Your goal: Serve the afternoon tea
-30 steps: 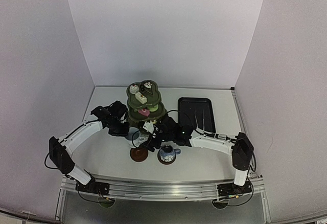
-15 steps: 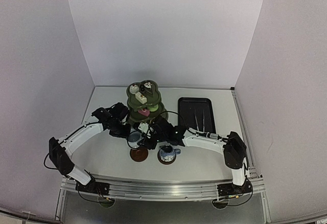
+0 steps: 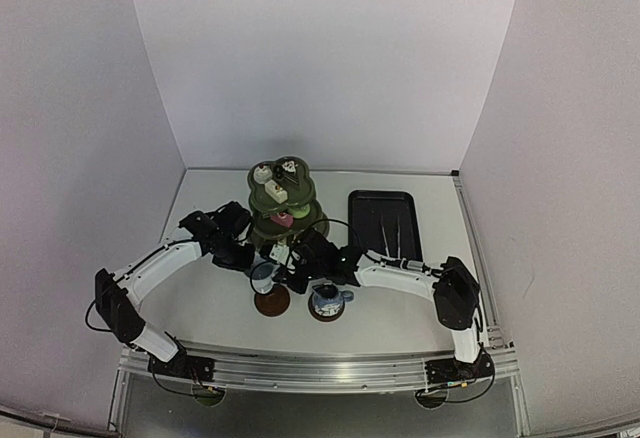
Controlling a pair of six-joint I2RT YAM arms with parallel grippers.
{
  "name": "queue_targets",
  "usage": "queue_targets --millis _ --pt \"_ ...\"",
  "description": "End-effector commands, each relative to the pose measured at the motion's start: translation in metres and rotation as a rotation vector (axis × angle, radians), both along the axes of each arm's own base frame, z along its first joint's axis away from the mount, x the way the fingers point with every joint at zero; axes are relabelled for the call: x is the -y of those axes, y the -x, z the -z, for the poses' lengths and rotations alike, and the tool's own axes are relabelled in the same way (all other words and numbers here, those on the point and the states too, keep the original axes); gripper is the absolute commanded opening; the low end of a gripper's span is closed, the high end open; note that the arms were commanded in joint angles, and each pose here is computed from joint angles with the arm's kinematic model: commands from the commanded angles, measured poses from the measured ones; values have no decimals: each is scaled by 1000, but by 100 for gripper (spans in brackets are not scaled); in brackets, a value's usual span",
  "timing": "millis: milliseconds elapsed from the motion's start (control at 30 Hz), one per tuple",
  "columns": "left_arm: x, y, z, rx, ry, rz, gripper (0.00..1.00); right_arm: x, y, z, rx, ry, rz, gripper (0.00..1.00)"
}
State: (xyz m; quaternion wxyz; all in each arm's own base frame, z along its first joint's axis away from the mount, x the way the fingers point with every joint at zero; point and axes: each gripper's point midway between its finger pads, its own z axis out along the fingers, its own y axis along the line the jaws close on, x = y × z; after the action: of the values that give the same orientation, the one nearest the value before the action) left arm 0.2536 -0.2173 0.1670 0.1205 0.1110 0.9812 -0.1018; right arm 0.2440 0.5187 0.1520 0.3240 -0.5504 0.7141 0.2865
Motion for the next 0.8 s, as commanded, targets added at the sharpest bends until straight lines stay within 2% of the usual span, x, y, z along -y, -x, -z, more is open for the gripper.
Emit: queue_targets --millis 0,67,100,200,267,367,467,533,667,767 --pt "11 -5 -23 82 82 27 0 -10 1 -7 16 -24 -26 0" --pt "13 -3 -22 76 92 35 0 -8 -1 -5 35 -12 -27 0" --pt "14 -2 -21 72 101 38 3 -7 -2 -5 52 -7 -31 0" --pt "15 1 -23 74 135 52 31 -3 -3 -6 109 9 -52 0" --pt "15 0 -28 85 174 66 42 -2 -4 -7 137 15 -66 0" --pt "6 -14 -40 112 244 61 50 -2 -3 -10 159 13 -91 0" --pt "-14 -30 -63 137 347 31 55 -2 -1 -10 155 4 -116 0" --pt "-25 -31 -75 175 368 37 61 -3 4 -8 144 -4 -153 0" --pt "-55 -37 -85 246 379 -45 84 -6 17 5 127 -13 -237 0" --pt "-88 -44 -79 258 363 -161 93 -5 18 17 139 -1 -267 0"
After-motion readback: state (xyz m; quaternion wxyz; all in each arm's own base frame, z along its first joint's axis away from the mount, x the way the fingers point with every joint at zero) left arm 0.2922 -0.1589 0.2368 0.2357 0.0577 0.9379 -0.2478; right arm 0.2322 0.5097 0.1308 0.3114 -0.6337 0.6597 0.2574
